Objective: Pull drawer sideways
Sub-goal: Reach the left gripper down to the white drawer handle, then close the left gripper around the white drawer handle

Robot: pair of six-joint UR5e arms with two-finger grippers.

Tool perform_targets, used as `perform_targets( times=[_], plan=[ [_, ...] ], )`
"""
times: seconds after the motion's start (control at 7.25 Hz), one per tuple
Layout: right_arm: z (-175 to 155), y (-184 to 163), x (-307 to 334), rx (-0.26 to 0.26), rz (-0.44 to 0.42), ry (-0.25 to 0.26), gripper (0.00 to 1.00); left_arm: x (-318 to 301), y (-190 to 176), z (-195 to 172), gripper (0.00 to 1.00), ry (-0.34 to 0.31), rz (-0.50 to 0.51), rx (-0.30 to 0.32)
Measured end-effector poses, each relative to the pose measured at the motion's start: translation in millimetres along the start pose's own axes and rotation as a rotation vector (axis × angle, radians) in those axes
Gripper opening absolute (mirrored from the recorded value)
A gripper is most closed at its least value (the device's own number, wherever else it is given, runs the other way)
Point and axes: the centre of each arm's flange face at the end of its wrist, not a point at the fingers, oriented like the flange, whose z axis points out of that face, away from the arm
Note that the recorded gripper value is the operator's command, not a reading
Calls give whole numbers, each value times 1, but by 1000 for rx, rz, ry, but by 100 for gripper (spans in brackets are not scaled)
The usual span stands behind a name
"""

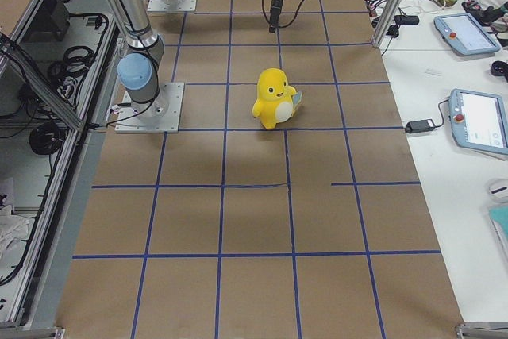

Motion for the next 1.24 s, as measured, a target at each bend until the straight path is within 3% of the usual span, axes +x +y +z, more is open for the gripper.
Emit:
perform_targets(
  times=[0.55, 0.83, 1.24],
  plan=[
    [0, 0, 0, 0, 0, 0, 100, 20, 6, 82, 99, -448, 92, -16],
    [0, 0, 0, 0, 0, 0, 100, 23, 2, 104, 100, -534, 120, -26],
    [0, 0, 0, 0, 0, 0, 100, 11, -7, 123, 97, -564, 102, -59]
  ],
)
